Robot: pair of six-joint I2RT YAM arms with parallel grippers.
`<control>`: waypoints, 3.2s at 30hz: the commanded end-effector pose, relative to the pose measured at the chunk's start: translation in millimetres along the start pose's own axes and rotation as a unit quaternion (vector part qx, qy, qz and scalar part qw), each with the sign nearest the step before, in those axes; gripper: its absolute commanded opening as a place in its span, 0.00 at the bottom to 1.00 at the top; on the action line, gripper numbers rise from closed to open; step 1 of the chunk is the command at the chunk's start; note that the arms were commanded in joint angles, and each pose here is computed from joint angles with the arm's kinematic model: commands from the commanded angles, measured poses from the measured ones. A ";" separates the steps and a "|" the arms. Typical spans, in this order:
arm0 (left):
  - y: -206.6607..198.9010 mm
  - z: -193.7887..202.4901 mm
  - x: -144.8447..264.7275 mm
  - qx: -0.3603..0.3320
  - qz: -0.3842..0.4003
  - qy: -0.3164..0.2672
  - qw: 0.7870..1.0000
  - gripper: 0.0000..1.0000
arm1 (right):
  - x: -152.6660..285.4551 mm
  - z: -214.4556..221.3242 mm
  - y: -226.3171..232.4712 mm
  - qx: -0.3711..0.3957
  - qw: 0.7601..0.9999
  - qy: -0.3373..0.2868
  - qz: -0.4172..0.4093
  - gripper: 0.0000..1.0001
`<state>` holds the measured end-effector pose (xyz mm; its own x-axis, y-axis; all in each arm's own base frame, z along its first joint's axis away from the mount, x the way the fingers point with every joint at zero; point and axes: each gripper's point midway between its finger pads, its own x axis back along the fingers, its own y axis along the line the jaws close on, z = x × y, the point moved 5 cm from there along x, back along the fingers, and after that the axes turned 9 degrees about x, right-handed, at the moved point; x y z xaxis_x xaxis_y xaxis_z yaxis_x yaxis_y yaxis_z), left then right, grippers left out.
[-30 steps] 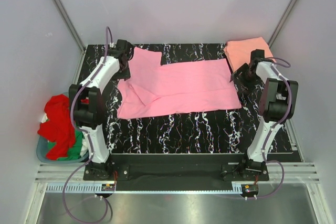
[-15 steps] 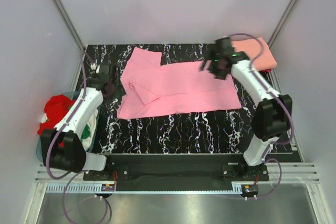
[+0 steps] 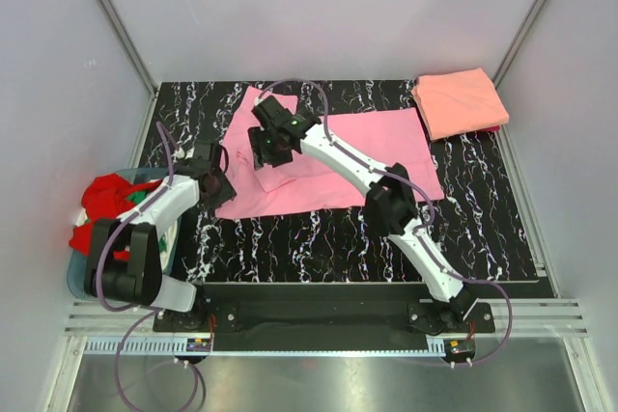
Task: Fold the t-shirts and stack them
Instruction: Fold the tshirt
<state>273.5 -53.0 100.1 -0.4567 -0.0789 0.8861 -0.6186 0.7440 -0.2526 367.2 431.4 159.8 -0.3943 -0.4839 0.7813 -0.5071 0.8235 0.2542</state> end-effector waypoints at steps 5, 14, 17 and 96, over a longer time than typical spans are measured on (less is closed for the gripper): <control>19.2 16.1 -37.5 0.020 -0.034 0.025 0.999 0.41 | -18.9 26.2 5.4 0.066 0.996 0.036 0.046 0.57; 32.2 17.3 -44.2 0.029 -0.050 0.024 0.998 0.40 | -42.7 44.3 11.2 0.096 0.992 0.052 0.059 0.54; 32.7 17.9 -45.0 0.030 -0.050 0.026 0.998 0.40 | -47.3 50.0 16.0 0.109 0.991 0.053 0.064 0.53; -107.2 -149.6 7.5 0.004 0.106 -0.089 0.990 0.72 | 164.3 142.7 -216.9 -0.247 0.964 -0.067 0.076 0.99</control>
<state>375.0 -35.5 173.4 -0.6295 -0.0924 0.7715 -0.5627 0.7388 -0.3707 299.9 109.3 129.7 -0.4907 -0.1973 0.8487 0.0482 0.9664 0.2525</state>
